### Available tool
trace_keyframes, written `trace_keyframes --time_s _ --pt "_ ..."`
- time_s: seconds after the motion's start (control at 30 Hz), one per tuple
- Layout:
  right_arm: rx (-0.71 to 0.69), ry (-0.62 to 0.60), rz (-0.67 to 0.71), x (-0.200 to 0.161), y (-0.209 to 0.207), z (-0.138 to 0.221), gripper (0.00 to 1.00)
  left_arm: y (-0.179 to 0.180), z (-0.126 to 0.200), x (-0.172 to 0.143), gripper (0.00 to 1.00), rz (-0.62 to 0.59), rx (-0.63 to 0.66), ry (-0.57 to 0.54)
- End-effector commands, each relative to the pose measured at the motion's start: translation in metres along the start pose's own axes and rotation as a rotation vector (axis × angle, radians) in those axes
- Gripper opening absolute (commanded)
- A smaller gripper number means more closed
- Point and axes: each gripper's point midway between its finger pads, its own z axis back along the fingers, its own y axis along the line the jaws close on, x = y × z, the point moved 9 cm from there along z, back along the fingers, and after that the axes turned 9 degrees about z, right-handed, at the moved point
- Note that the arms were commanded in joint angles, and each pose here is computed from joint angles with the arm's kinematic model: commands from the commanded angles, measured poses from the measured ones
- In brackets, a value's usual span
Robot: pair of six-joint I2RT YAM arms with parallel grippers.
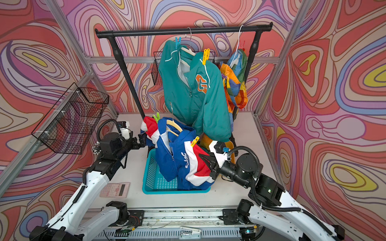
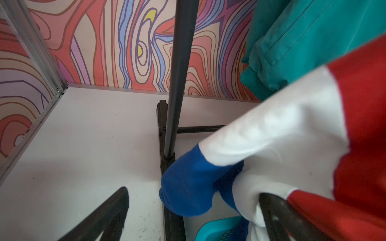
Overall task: Remove the clothespins securing jackets to the hanger
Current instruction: Adjust the jacket in the basket.
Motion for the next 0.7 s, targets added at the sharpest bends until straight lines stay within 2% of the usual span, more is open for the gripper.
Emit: trace_keyframes --time_s 0.0,0.23,0.43,0.67 --pt "0.004 -0.048 -0.019 0.012 0.000 0.021 0.00 -0.007 0.004 0.027 1.00 -0.020 -0.034 -0.087" --pt "-0.064 -0.123 -0.029 0.016 -0.004 0.054 0.00 -0.020 0.007 0.032 1.00 -0.037 -0.218 -0.068" --pt "-0.020 -0.168 -0.037 0.022 0.000 0.064 0.00 -0.029 -0.001 0.026 1.00 -0.055 -0.332 0.016" --pt "-0.006 -0.208 -0.050 0.021 0.002 0.078 0.00 -0.044 -0.008 0.028 1.00 -0.127 -0.530 0.054"
